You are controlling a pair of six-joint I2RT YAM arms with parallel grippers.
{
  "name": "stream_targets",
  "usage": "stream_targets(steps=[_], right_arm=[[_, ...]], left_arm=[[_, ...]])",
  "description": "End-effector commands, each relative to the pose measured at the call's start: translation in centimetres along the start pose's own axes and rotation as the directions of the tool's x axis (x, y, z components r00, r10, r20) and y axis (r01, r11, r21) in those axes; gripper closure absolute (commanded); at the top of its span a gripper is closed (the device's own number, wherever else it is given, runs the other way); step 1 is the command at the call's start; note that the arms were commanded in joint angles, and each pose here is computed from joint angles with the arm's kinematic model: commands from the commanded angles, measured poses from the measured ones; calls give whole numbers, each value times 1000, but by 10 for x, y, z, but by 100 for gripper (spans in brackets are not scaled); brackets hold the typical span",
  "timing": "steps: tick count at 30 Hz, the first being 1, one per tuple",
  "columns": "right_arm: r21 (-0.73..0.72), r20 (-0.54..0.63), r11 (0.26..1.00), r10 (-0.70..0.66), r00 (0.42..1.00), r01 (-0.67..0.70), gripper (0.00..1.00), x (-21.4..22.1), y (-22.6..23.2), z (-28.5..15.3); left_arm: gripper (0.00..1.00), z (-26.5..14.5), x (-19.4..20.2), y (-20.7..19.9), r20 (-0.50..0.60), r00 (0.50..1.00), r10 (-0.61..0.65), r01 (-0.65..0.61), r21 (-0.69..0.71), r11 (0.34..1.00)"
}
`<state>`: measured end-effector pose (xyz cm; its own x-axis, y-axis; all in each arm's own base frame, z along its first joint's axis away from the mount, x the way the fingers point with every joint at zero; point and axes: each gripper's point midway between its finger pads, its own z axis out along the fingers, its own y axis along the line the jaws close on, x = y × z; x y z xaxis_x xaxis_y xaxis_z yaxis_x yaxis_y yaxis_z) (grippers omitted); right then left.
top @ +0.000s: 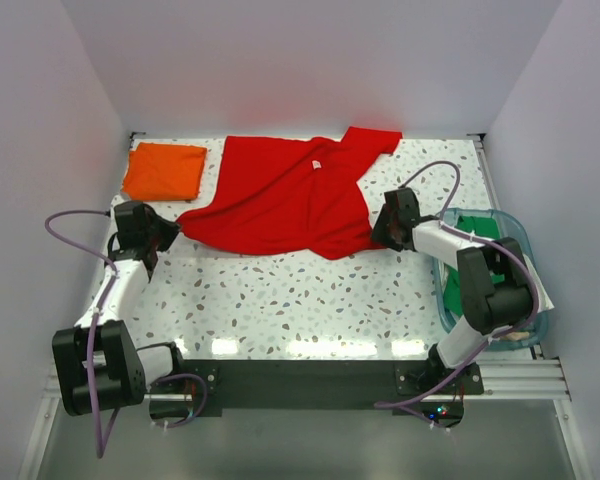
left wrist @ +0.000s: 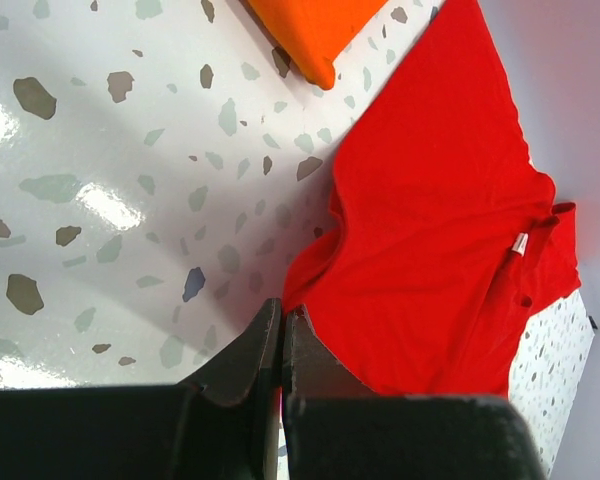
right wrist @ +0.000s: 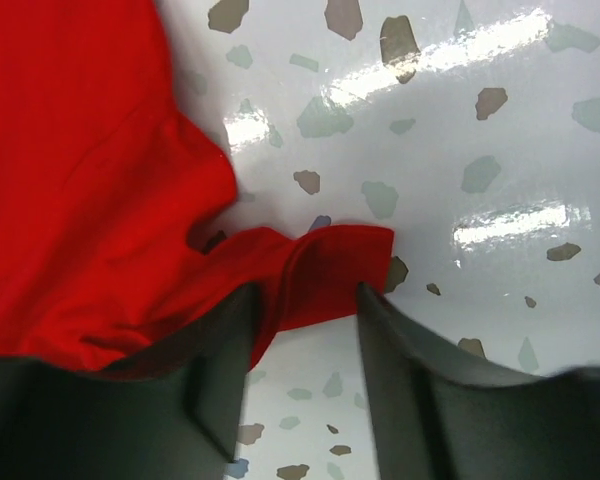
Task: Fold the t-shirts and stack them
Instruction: Flatten the tshirt out
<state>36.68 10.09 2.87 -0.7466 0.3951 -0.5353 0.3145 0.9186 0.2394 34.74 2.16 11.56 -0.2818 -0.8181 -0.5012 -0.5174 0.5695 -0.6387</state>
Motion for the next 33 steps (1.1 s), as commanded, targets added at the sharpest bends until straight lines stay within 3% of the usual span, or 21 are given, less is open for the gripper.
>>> stream_targets(steps=[1, 10, 17, 27, 31, 32, 33], right_arm=[[-21, 90, 999, 50, 995, -48, 58, -18, 6, 2], [-44, 55, 997, 62, 997, -60, 100, -9, 9, 7], [-144, 19, 988, 56, 998, -53, 100, 26, 7, -35], [-319, -113, 948, -42, 993, 4, 100, 162, 25, -102], [-279, -58, 958, -76, 995, 57, 100, 159, 21, -111], [-254, 14, 965, -62, 998, 63, 96, 137, 26, -116], [-246, 46, 964, -88, 995, 97, 80, 128, 27, -120]], left_arm=[[100, -3, -18, -19, 34, 999, 30, -32, 45, 998], [100, -2, -15, -16, 25, 999, 35, -36, 37, 999], [100, -3, -14, -12, 23, 999, 41, -42, 24, 999], [100, 4, -2, 6, -7, 999, 36, -36, -32, 999], [100, 5, -2, 7, -10, 999, 32, -32, -37, 999], [100, 4, -2, 5, -10, 999, 31, -32, -31, 999], [100, 4, -3, 5, -9, 999, 31, -31, -27, 999]])
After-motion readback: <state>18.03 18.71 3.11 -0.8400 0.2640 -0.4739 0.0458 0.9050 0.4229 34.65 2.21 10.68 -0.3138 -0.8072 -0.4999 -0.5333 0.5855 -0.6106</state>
